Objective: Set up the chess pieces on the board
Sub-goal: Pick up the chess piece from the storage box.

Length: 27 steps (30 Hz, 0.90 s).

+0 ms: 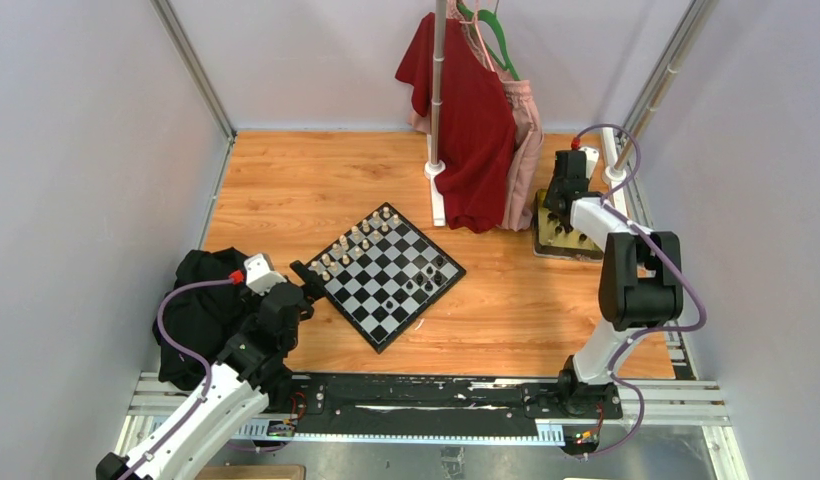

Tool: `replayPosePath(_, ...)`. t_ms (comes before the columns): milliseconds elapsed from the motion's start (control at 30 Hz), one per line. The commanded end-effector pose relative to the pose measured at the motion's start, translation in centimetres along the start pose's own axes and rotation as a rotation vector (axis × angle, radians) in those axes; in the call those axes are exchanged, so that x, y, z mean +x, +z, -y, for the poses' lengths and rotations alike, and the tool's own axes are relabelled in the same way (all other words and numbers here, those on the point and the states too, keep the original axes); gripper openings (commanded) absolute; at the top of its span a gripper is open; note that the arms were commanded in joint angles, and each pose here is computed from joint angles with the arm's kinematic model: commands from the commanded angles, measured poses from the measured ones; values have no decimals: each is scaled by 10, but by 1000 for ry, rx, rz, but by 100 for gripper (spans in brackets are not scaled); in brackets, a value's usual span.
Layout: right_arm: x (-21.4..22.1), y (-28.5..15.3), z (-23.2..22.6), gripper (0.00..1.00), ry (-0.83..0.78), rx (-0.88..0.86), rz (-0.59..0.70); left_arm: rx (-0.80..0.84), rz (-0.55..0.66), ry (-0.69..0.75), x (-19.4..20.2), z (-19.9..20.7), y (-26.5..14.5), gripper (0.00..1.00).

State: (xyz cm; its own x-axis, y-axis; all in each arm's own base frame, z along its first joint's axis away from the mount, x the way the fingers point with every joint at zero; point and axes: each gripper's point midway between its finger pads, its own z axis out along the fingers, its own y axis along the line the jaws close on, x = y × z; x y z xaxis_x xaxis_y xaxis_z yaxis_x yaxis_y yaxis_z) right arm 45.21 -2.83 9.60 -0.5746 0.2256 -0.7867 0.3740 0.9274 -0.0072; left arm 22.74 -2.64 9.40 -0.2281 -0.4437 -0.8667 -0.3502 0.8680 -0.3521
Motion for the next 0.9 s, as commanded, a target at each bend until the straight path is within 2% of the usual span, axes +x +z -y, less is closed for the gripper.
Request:
replayPosePath(0, -15, 12, 5, 40, 39, 9, 19, 14, 21, -9, -5, 5, 0, 100)
replayPosePath(867, 8, 34, 23, 39, 53, 35, -54, 21, 18, -4, -4, 6, 1, 100)
